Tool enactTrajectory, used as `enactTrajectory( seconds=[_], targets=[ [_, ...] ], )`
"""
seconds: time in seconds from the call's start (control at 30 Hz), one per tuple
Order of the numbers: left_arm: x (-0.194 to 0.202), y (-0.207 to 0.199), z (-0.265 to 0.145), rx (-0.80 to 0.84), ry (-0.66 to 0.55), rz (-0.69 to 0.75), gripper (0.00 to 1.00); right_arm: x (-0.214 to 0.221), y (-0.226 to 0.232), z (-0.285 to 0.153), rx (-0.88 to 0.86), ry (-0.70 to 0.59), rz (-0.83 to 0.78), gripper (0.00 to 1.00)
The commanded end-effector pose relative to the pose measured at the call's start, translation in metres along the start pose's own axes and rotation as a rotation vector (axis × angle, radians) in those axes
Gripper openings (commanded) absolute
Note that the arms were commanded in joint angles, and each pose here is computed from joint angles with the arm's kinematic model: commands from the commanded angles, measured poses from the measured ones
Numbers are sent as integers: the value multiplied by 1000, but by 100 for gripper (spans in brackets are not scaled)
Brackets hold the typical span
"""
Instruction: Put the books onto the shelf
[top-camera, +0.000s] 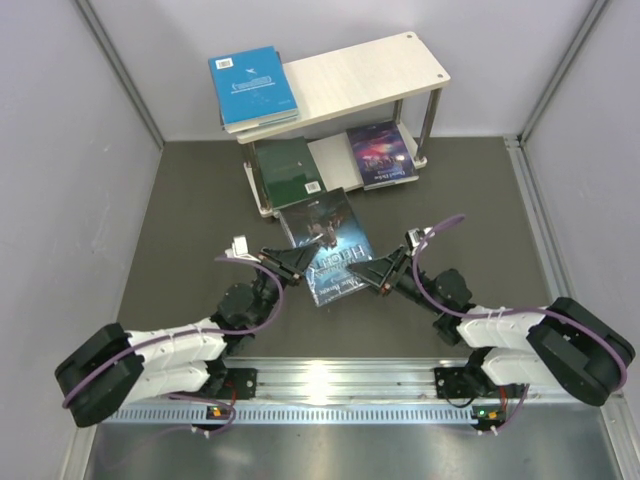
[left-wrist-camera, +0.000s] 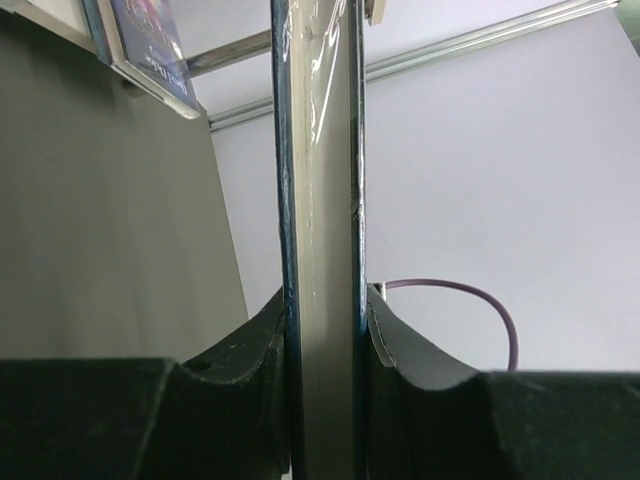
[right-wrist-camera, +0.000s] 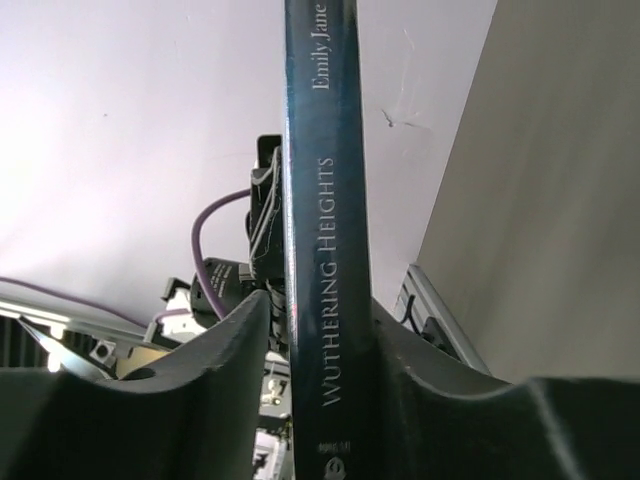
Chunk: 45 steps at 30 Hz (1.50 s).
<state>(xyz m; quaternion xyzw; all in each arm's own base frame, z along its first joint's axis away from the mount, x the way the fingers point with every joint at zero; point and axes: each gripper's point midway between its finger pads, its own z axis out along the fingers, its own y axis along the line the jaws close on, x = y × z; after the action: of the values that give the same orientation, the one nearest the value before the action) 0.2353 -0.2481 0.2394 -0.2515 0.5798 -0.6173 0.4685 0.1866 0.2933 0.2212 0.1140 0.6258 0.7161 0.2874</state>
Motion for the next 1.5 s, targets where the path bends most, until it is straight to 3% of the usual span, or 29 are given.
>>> enactTrajectory(
  seconds=[0.0,0.1,0.13,0.17,0.27,0.4,0.43,0.6,0.77,0.9,1.1,1.17,1.47],
  targets=[
    [0,-27,1,116,-10,-55,0,-11,88,4,-315,-34,-77,35],
    [5,-23,1,116,-3,-70,0,-13,94,4,-331,-38,-84,16],
    [5,-21,1,111,-3,-72,0,-13,93,4,-326,-37,-84,4],
    [7,-18,2,104,3,-71,0,-14,92,3,-324,-35,-84,0],
    [14,-10,6,68,28,-26,0,-24,83,-5,-291,-55,-93,0],
    [21,-6,10,15,81,122,21,-45,65,-24,-218,-97,-118,0],
    [23,0,10,-15,97,161,32,-50,62,-30,-208,-108,-114,0],
    [15,12,2,-97,112,338,60,-87,54,-61,-139,-179,-170,0],
    [5,22,-9,-135,102,425,99,-115,55,-73,-80,-225,-220,0],
    [0,39,-19,-169,100,493,99,-144,44,-66,-15,-229,-193,0],
    [-8,99,-31,-299,66,589,99,-191,52,-37,-35,-204,-183,0],
    [-9,97,-28,-287,68,587,99,-209,63,-23,-42,-199,-225,0],
    [-14,110,-25,-315,63,569,99,-297,27,29,30,-243,-224,0]
  ],
)
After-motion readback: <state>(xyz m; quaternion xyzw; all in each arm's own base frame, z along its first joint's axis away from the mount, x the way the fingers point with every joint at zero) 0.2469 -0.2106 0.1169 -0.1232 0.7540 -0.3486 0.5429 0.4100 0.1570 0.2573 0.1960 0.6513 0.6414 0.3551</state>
